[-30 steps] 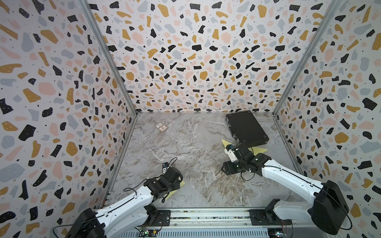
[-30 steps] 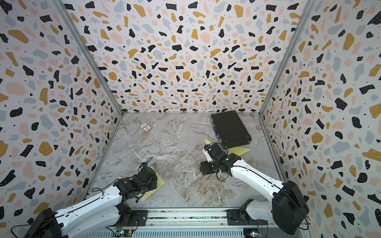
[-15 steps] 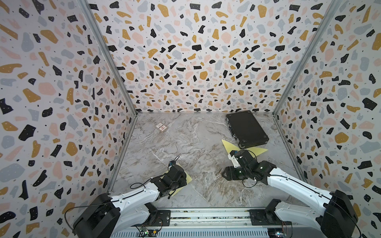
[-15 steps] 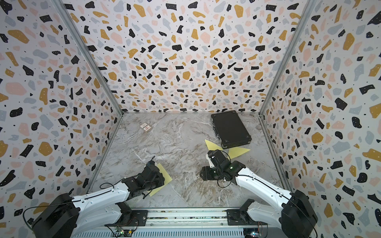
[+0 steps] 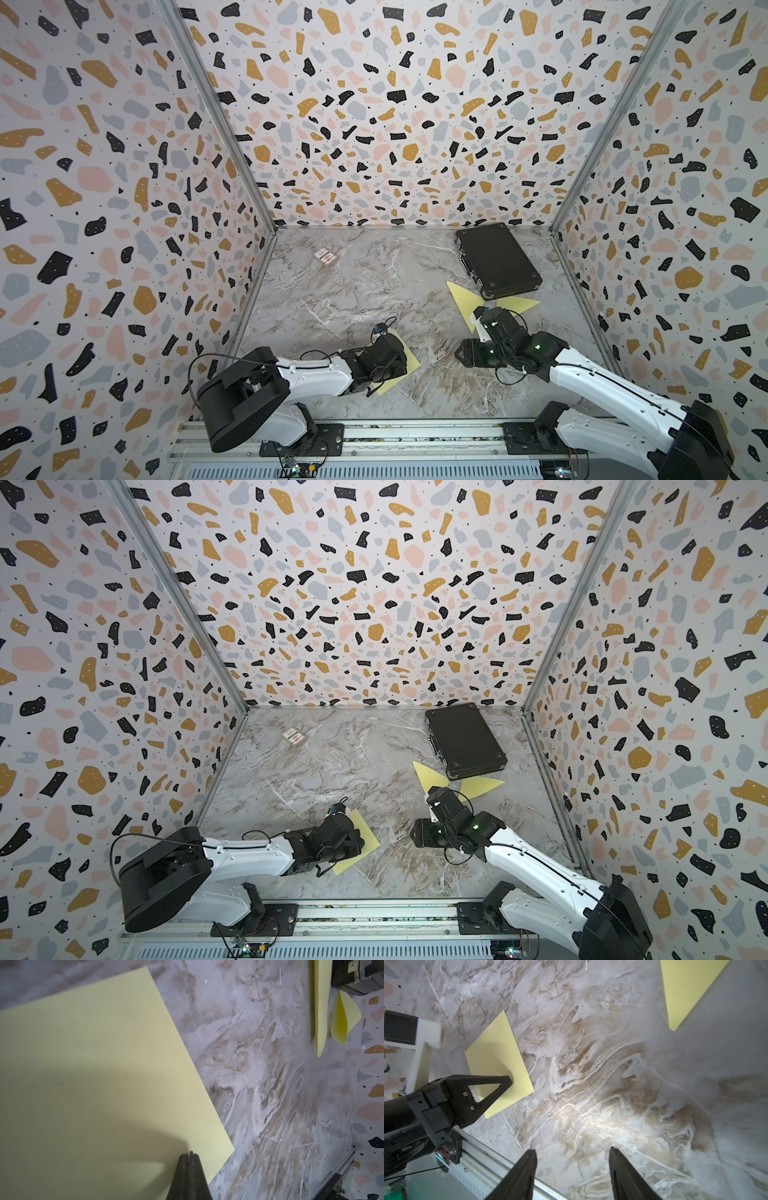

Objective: Fold the square paper diagonally
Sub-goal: Move the paper to the center of the board.

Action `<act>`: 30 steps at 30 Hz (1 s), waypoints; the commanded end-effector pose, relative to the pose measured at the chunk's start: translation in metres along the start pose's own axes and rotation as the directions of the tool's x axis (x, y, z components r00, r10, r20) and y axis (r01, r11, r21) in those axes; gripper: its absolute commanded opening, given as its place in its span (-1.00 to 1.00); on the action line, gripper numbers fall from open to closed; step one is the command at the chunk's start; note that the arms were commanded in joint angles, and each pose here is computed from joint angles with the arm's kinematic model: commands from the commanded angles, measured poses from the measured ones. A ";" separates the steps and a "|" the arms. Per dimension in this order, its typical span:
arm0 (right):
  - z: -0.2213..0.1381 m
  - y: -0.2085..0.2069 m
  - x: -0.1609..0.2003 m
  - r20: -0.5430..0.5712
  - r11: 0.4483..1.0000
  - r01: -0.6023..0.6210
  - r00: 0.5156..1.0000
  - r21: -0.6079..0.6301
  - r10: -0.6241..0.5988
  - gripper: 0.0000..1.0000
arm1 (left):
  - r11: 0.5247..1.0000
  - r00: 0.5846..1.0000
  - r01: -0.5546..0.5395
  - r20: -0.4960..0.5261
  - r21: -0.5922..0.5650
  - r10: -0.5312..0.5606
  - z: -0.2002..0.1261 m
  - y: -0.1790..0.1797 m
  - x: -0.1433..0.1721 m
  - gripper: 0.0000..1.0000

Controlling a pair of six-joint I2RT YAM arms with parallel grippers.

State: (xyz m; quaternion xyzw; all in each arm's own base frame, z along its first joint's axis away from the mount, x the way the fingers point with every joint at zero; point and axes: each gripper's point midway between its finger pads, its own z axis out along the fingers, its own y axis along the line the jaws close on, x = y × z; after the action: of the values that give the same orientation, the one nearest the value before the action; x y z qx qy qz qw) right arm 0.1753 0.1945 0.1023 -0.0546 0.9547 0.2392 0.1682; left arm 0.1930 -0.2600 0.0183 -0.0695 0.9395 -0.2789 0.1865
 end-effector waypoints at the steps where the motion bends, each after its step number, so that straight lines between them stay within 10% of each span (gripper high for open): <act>1: -0.003 -0.021 0.007 0.021 0.996 -0.010 1.000 0.084 0.008 0.22 | 1.000 1.000 0.019 -0.004 -0.021 -0.019 0.004 0.002 0.001 -0.94; 25: -0.006 -0.035 0.005 0.110 0.995 0.018 0.993 0.096 -0.029 0.14 | 0.979 0.981 -0.192 0.055 0.072 0.188 -0.046 -0.052 -0.028 -0.87; 30: -0.006 -0.036 0.005 0.119 0.995 -0.021 0.993 0.097 0.010 0.75 | 0.968 0.968 -0.248 0.048 0.044 0.246 -0.050 -0.033 -0.030 -0.86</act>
State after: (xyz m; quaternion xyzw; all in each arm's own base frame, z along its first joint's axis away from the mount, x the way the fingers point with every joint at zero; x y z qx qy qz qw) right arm 0.1715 0.1599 0.0786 -0.0341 0.9557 0.1960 0.2169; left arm 0.2020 -0.2703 0.0935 0.0177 0.9214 -0.3065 0.2381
